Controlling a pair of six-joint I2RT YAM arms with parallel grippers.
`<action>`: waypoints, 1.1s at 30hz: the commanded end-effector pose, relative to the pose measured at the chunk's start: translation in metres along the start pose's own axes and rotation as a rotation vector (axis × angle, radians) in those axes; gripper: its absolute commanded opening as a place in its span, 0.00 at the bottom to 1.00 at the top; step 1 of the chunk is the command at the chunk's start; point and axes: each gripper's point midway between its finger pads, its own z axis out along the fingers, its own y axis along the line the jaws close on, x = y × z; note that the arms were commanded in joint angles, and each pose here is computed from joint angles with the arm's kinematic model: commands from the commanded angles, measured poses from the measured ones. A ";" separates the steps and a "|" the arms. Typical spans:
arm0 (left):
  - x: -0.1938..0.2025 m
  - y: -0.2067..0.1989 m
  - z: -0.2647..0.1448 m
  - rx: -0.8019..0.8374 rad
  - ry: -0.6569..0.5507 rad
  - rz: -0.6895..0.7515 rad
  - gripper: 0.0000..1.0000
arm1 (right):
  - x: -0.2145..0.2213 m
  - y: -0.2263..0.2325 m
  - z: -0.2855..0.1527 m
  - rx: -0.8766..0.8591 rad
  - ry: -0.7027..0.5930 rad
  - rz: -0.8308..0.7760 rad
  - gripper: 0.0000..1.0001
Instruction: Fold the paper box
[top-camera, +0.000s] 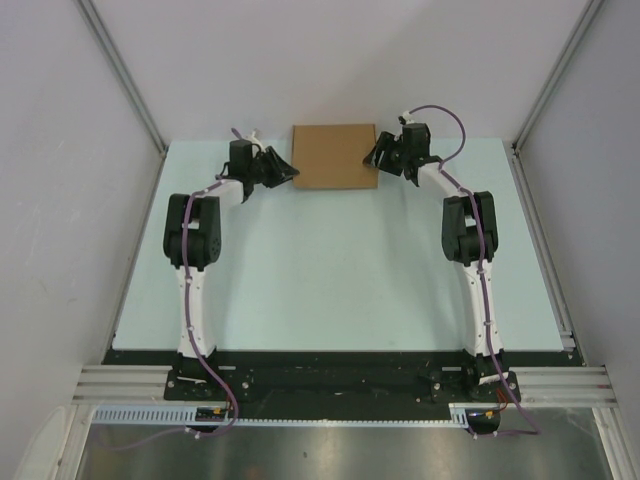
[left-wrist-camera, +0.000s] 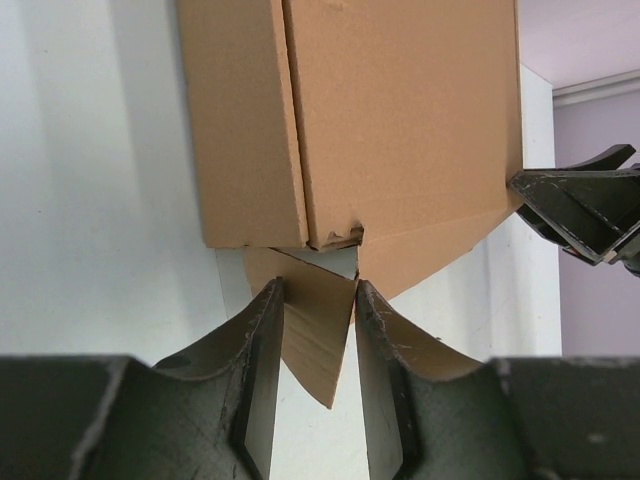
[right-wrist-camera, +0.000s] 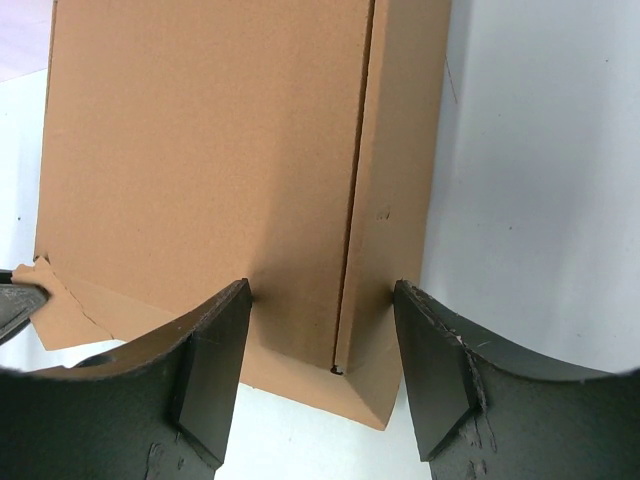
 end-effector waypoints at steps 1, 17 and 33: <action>-0.014 -0.033 0.004 0.118 -0.020 0.001 0.36 | 0.004 0.008 0.006 -0.033 0.022 0.001 0.64; -0.019 -0.007 0.012 0.021 -0.037 0.022 0.48 | 0.007 0.004 0.008 -0.027 0.026 0.002 0.64; -0.012 -0.032 0.014 0.170 0.018 -0.160 0.45 | 0.008 0.008 0.010 -0.033 0.027 -0.001 0.64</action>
